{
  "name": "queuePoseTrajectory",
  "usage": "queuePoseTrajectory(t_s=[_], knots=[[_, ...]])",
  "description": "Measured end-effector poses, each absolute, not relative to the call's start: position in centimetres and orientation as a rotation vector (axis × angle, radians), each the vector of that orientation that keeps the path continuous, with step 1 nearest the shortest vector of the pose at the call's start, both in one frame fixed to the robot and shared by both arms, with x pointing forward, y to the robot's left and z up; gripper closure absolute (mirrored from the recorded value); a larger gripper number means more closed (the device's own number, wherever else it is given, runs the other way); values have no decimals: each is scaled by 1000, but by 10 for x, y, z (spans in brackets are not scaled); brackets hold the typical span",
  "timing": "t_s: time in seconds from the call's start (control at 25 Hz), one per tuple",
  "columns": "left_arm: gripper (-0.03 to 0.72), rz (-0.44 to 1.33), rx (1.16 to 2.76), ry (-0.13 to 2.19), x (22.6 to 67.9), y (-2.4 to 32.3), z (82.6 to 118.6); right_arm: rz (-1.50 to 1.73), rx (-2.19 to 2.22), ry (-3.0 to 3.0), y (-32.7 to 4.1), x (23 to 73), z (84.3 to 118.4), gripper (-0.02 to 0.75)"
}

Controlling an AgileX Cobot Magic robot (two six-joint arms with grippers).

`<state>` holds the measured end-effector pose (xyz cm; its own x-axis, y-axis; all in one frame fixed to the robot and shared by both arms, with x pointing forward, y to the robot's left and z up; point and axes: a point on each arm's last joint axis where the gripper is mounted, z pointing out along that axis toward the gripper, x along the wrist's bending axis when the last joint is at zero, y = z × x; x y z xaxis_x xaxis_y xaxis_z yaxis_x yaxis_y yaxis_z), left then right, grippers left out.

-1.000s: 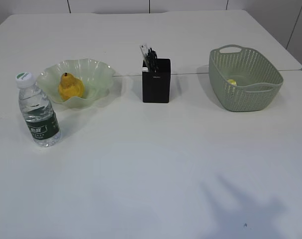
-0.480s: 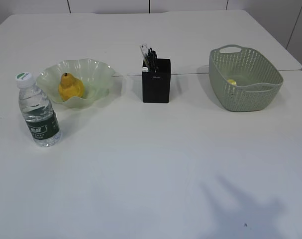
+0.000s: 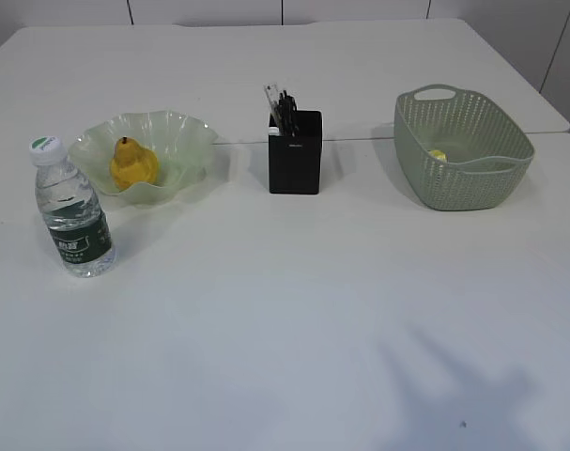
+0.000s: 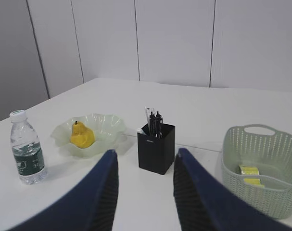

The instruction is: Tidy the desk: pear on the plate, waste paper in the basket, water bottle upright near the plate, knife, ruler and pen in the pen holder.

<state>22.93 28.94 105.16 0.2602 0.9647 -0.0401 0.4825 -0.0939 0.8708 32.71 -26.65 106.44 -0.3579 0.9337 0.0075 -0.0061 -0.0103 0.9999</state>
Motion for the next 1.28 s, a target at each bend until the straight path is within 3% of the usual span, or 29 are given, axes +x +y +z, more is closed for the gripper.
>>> queuePoseTrajectory(t_s=[0.6,1.28], knots=[[414,738,1709,1341,229,289,1052,1362,1298,1371,-282,331,1054,419],[414,736,1708,1340,229,289,1052,1026,1570,1661,-289,314,1054,419]])
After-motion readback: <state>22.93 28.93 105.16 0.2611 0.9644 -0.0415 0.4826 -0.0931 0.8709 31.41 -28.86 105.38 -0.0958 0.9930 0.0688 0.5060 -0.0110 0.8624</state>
